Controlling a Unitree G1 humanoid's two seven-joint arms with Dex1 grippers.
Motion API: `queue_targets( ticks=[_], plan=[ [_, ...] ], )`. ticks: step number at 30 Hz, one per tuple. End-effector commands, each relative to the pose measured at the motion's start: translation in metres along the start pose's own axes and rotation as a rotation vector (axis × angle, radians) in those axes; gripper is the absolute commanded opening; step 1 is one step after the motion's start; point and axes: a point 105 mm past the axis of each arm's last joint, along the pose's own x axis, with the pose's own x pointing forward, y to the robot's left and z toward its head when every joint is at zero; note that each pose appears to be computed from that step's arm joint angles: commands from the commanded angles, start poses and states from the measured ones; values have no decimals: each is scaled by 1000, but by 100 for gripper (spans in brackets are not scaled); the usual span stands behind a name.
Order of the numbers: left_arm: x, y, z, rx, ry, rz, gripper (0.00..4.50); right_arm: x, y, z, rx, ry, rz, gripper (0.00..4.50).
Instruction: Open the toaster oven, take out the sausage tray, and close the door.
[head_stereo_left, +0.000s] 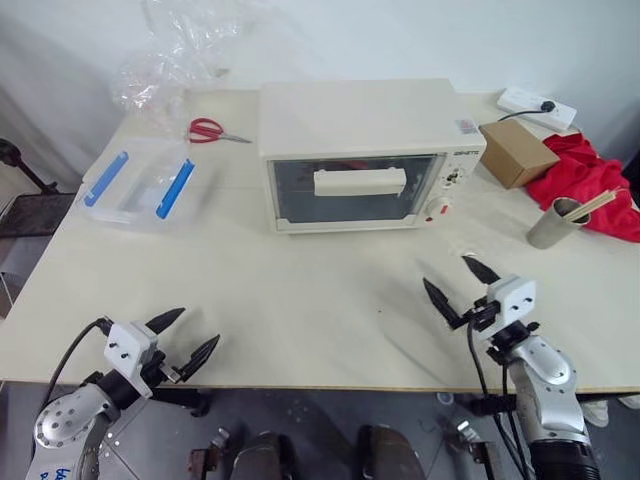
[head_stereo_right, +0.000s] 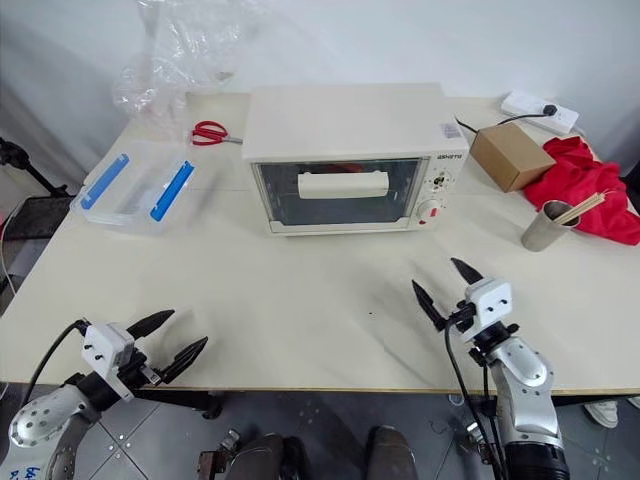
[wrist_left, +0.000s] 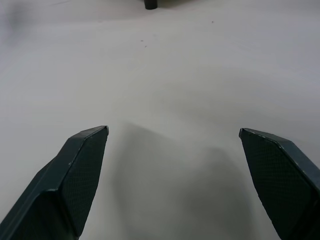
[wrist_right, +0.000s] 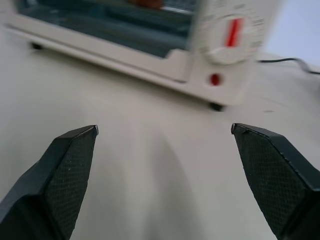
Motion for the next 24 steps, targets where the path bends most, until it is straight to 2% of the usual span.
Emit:
queue_targets(
  ticks=[1, 6, 9, 15, 24],
  plan=[
    [6, 0, 12, 30, -42, -15, 446, 4, 2, 16, -7, -53, 45, 450],
    [10, 2, 29, -52, -124, -56, 446, 22, 17, 44, 44, -127, 155, 450],
    [14, 7, 56, -187, -264, -135, 446, 42, 22, 71, 93, -188, 213, 450],
    [28, 5, 90, -222, -344, -293, 446, 75, 28, 100, 103, -229, 288, 450],
    [40, 4, 92, -209, -349, -304, 446, 98, 38, 121, 89, -283, 319, 450]
  ],
)
